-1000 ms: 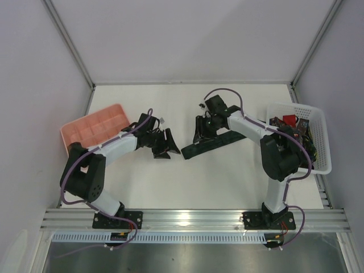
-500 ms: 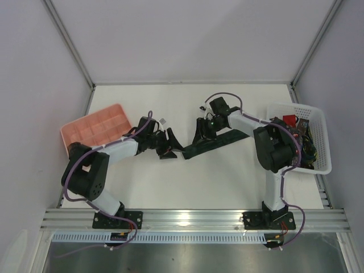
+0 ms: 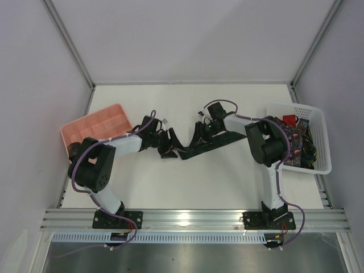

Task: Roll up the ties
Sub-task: Roll the tie

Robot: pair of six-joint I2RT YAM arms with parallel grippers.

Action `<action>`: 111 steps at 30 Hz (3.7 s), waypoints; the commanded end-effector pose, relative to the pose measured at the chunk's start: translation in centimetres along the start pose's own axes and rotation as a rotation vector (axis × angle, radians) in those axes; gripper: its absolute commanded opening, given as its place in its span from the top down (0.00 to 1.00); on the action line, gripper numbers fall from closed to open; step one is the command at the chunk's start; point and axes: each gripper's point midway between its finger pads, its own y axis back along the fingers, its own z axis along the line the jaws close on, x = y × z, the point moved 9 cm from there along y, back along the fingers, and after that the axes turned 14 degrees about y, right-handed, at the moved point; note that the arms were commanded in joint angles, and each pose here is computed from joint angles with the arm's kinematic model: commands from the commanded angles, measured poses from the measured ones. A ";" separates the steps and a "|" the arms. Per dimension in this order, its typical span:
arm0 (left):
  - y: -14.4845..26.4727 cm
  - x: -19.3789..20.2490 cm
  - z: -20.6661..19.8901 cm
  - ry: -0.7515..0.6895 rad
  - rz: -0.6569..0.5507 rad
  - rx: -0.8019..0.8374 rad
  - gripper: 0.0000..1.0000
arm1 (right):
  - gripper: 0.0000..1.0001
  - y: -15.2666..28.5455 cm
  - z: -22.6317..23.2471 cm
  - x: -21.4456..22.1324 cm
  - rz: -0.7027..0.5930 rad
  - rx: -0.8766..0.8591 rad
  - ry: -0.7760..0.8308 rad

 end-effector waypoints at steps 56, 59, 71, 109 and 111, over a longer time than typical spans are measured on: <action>-4.0 -5.2 -2.7 -0.213 0.051 -0.293 0.77 | 1.00 -5.8 5.8 7.5 -0.348 0.647 -0.445; -4.1 -4.4 -2.7 -0.210 0.056 -0.289 0.77 | 1.00 -6.3 6.6 7.3 -0.369 0.593 -0.481; -1.8 -6.4 -2.0 -0.181 -0.064 -0.342 0.62 | 1.00 -3.4 7.2 8.4 -0.334 0.606 -0.407; 8.5 0.8 1.5 0.025 -0.191 -0.232 0.25 | 1.00 -2.3 4.6 0.6 -0.072 0.567 0.098; 8.4 1.0 1.7 0.033 -0.184 -0.200 0.20 | 1.00 -1.3 4.9 0.2 -0.092 0.572 0.084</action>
